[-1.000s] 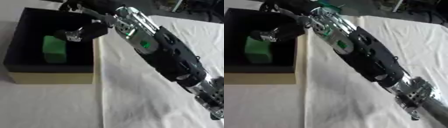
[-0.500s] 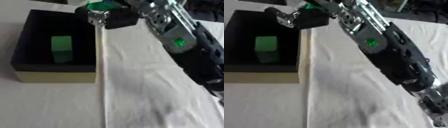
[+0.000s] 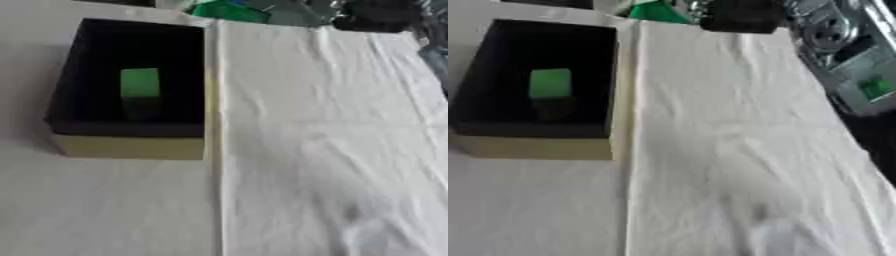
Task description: Pick up objects on the table and place them in the box.
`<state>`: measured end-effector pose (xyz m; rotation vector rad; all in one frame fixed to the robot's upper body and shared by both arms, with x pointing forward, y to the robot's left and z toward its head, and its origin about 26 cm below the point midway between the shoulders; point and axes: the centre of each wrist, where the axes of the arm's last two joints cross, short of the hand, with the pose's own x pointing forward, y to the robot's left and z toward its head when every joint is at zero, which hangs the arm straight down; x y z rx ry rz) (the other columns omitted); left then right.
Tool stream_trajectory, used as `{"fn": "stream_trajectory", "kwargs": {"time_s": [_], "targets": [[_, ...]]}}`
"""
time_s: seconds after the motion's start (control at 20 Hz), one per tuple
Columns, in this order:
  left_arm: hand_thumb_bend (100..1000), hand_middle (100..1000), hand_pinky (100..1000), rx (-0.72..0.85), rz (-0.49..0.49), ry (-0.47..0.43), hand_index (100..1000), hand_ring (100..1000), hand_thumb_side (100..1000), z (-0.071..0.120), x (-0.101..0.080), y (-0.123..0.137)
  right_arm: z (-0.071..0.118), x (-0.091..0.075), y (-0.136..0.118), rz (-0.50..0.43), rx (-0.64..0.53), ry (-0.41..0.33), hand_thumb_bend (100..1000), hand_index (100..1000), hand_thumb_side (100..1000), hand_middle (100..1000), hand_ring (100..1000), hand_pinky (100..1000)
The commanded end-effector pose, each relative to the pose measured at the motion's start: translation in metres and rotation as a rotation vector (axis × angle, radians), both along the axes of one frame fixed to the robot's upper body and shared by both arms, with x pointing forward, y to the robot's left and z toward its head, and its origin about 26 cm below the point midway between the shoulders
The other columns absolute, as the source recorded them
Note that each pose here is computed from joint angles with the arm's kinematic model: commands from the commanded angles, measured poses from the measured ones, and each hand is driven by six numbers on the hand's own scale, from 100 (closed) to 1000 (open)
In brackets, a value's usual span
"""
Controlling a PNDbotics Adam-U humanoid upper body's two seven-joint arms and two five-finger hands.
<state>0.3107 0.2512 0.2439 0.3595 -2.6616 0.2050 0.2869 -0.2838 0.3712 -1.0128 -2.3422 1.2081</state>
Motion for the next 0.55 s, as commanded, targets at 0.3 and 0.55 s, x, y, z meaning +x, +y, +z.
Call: {"fn": "stream_trajectory", "kwargs": {"time_s": [0.3,0.55], "targets": [[454,725,632,0.015,0.049,-0.014,781,712,997,0.004,-0.004,0.010,-0.008,-0.011,-0.039,-0.022,0.065,-0.088,196,870,910,735,748,818],[453,726,632,0.012,0.070,-0.004,781,713,997,0.001,-0.005,0.014,-0.025,-0.013,-0.058,-0.036,0.146,-0.134,131,870,987,738,750,816]]}}
